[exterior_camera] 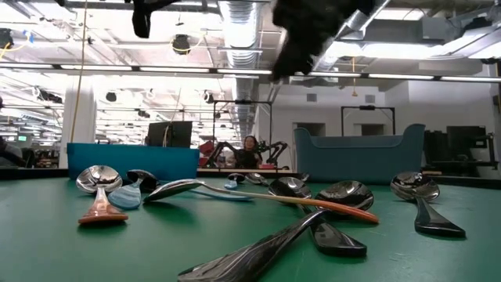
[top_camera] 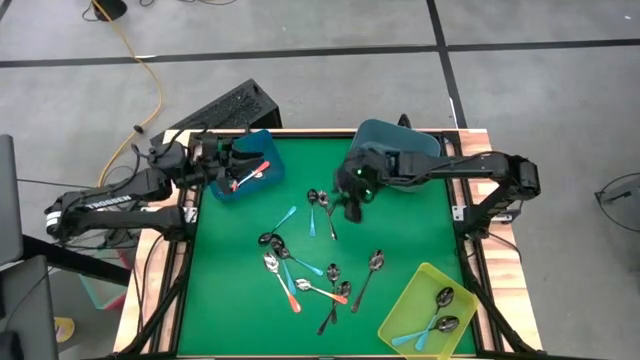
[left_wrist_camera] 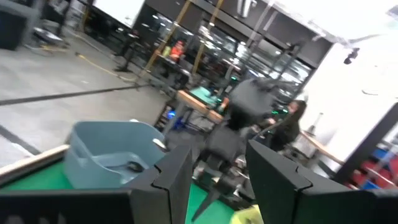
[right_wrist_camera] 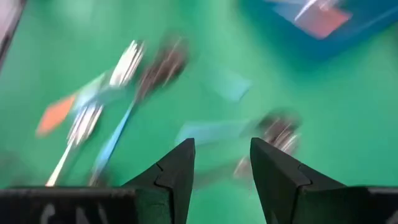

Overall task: Sort silverware by color (type)
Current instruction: Put the black spoon into the blue bin

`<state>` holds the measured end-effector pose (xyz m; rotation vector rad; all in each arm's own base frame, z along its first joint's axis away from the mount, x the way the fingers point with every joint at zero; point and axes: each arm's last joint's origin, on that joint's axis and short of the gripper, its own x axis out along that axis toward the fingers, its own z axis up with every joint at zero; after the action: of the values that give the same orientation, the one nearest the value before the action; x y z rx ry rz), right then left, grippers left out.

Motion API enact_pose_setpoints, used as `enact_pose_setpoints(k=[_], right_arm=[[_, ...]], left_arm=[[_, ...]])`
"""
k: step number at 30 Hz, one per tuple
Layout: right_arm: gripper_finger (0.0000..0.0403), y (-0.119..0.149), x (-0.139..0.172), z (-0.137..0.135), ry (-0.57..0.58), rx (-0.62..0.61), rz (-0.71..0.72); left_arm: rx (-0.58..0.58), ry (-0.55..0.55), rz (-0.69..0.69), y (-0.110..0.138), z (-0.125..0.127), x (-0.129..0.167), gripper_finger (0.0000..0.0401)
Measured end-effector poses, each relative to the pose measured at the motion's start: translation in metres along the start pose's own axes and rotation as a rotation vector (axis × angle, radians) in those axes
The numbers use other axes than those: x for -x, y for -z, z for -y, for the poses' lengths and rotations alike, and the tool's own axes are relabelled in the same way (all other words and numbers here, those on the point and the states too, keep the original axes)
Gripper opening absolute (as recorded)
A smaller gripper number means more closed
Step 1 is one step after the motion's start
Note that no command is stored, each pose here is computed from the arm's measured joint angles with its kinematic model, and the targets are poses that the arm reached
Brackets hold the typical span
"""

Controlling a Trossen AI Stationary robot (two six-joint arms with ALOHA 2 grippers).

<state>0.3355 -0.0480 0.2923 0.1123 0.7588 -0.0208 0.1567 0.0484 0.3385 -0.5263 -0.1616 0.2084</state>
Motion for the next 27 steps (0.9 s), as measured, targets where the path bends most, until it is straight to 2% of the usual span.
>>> enact_pose_setpoints(k=[3, 7, 13, 18, 22, 27], right_arm=[[0.0168, 0.018, -0.001, -0.011, -0.133, 0.070, -0.179], [0.0168, 0.038, 0.001, -0.031, -0.237, 0.154, -0.377], [0.0168, 0.048, -0.004, -0.082, -0.374, 0.368, -0.415], [0.0168, 0.060, -0.015, -0.122, -0.440, 0.503, -0.436], [0.0168, 0.071, -0.033, -0.136, -0.452, 0.520, -0.494], [0.0168, 0.080, -0.051, -0.139, -0.450, 0.533, -0.534]], left_arm=[[-0.006, 0.046, -0.017, 0.003, 0.007, 0.002, 0.0135], [-0.036, 0.072, -0.031, 0.005, 0.012, 0.002, 0.0135], [-0.065, 0.073, -0.033, 0.006, 0.013, 0.002, 0.0135], [-0.065, 0.069, -0.046, 0.007, 0.012, 0.002, 0.0135], [-0.065, 0.066, -0.052, 0.008, 0.012, 0.002, 0.0135], [-0.064, 0.056, -0.069, 0.010, 0.011, 0.002, 0.0135]])
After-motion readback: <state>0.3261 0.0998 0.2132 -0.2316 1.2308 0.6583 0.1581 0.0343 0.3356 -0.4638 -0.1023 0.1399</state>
